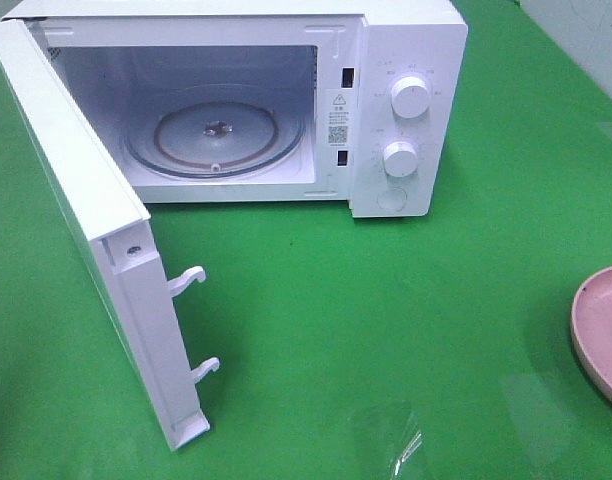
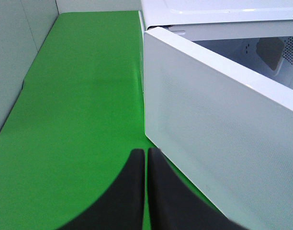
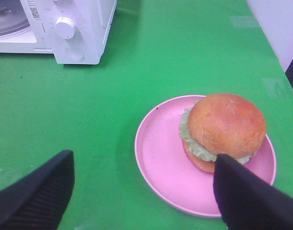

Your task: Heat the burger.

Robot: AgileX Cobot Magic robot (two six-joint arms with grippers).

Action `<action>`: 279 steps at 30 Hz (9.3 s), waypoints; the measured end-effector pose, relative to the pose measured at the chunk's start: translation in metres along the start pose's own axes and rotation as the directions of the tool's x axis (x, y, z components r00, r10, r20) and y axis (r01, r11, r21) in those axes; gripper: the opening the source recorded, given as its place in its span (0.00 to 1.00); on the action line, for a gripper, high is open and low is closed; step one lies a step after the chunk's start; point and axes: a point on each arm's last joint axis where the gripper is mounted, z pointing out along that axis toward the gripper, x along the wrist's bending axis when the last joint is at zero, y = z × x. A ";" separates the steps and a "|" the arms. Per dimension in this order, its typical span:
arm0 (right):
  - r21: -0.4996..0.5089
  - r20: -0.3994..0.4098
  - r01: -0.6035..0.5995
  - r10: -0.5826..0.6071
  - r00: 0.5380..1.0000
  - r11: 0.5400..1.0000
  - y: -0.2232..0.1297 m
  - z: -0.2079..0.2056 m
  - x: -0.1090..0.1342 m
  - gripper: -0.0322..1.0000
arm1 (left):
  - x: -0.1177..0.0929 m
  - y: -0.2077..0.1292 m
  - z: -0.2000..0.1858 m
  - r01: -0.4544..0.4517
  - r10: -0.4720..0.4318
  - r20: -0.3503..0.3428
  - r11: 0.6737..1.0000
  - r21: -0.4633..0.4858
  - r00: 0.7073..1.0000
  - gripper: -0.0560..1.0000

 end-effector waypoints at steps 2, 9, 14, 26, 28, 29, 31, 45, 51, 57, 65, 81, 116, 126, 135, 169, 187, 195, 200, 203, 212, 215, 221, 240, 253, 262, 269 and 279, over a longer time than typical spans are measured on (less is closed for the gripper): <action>0.000 0.000 0.000 0.000 1.000 1.000 0.000 0.000 0.000 0.77 | 0.003 -0.001 0.021 -0.004 0.003 -0.018 0.999 -0.053 1.000 0.05; 0.000 0.000 0.000 0.000 1.000 1.000 0.000 0.000 0.000 0.77 | 0.008 -0.020 0.054 -0.012 -0.003 -0.069 0.975 -0.224 0.998 0.05; 0.000 0.000 0.000 0.000 1.000 1.000 0.000 0.000 0.000 0.77 | 0.010 -0.033 0.067 -0.022 -0.007 -0.096 0.955 -0.296 0.995 0.05; 0.000 0.000 0.000 0.000 1.000 1.000 0.000 0.000 0.000 0.77 | 0.002 -0.051 0.115 0.036 -0.030 0.028 0.970 -0.241 0.999 0.05; 0.000 0.000 0.000 0.000 1.000 1.000 0.000 0.000 0.000 0.77 | -0.003 -0.055 0.123 0.021 -0.003 0.079 0.973 -0.230 0.997 0.05; 0.000 0.000 0.000 0.000 1.000 1.000 0.000 0.000 0.000 0.77 | -0.007 -0.057 0.129 0.009 0.022 0.131 0.972 -0.234 0.991 0.05; 0.000 0.000 0.000 0.000 1.000 1.000 0.000 0.000 0.000 0.77 | -0.010 -0.057 0.131 0.006 0.034 0.157 0.970 -0.243 0.987 0.05; 0.000 0.000 0.000 0.000 1.000 1.000 0.000 0.000 0.000 0.77 | -0.045 -0.069 0.165 -0.004 0.075 0.447 0.988 -0.157 0.891 0.05; 0.000 0.000 0.000 0.000 1.000 1.000 0.000 0.000 0.000 0.77 | -0.063 -0.081 0.175 -0.019 0.068 0.462 0.994 -0.111 0.884 0.05; 0.000 0.000 0.000 0.000 1.000 1.000 0.000 0.000 0.000 0.77 | -0.079 -0.079 0.182 -0.038 0.094 0.469 0.991 -0.128 0.878 0.05; 0.000 0.000 0.000 0.000 1.000 1.000 0.000 0.000 0.000 0.77 | -0.100 -0.073 0.198 -0.017 0.080 0.460 0.990 -0.140 0.884 0.05; 0.000 0.000 0.000 0.000 1.000 1.000 0.000 0.000 0.000 0.77 | -0.141 -0.063 0.235 0.011 0.055 0.475 0.991 -0.136 0.878 0.05; 0.000 -0.001 -0.001 0.001 1.000 1.000 0.000 0.000 0.000 0.77 | -0.228 -0.039 0.305 -0.038 0.085 0.399 0.991 -0.125 0.913 0.05; 0.000 -0.005 -0.003 0.003 1.000 1.000 0.000 0.000 0.000 0.77 | -0.230 -0.034 0.314 -0.052 0.092 0.355 0.992 -0.119 0.930 0.05; 0.000 -0.006 -0.004 0.004 1.000 1.000 0.000 0.000 0.001 0.77 | -0.229 -0.038 0.316 -0.071 0.096 0.351 0.994 -0.084 0.931 0.05; 0.000 -0.006 -0.004 0.004 1.000 1.000 0.000 0.000 0.001 0.77 | -0.232 -0.051 0.206 -0.517 -0.118 0.659 0.524 0.677 0.743 0.99; 0.000 -0.006 -0.004 0.004 1.000 1.000 0.000 0.000 0.001 0.77 | -0.140 0.013 0.182 -0.363 -0.176 0.483 0.457 0.812 0.857 0.99; 0.000 -0.006 -0.004 0.004 1.000 1.000 0.000 0.000 0.001 0.77 | -0.071 0.043 0.167 -0.186 -0.203 0.326 0.506 0.842 0.923 0.99; 0.000 -0.006 -0.004 0.004 1.000 1.000 0.000 0.000 0.001 0.77 | -0.021 0.064 0.143 -0.033 -0.192 0.182 0.595 0.803 0.964 0.99; 0.000 -0.006 -0.004 0.004 1.000 1.000 0.000 0.000 0.001 0.77 | -0.006 0.069 0.134 0.017 -0.185 0.126 0.621 0.783 0.975 0.99; 0.000 -0.006 -0.004 0.004 1.000 1.000 0.000 0.000 0.001 0.77 | 0.023 0.082 0.090 0.112 -0.145 -0.008 0.720 0.685 0.989 0.99; 0.000 -0.006 -0.004 0.004 1.000 1.000 0.000 0.000 0.001 0.77 | 0.018 0.066 0.074 0.113 -0.148 -0.008 0.716 0.688 0.989 0.99; 0.000 -0.006 -0.004 0.004 1.000 1.000 0.000 0.000 0.001 0.77 | 0.012 0.034 0.050 0.117 -0.145 -0.014 0.735 0.667 0.989 0.99; 0.000 -0.006 -0.004 0.004 1.000 1.000 0.000 0.000 0.001 0.77 | -0.004 -0.039 -0.022 0.078 -0.067 -0.041 0.915 0.395 0.997 0.99; 0.000 -0.006 -0.004 0.004 1.000 1.000 0.000 0.000 0.001 0.77 | -0.011 -0.053 -0.063 0.027 -0.018 -0.063 0.991 0.135 0.998 0.99; 0.000 -0.006 -0.004 0.004 1.000 1.000 0.000 0.000 0.001 0.77 | -0.012 -0.054 -0.064 0.026 -0.018 -0.062 0.992 0.124 0.998 0.99; 0.000 -0.006 -0.004 0.004 1.000 1.000 0.000 0.000 0.001 0.77 | -0.012 -0.054 -0.064 0.026 -0.018 -0.062 0.992 0.124 0.998 0.99; 0.000 -0.006 -0.004 0.004 1.000 1.000 0.000 0.000 0.001 0.77 | -0.012 -0.054 -0.064 0.026 -0.018 -0.062 0.992 0.124 0.998 0.99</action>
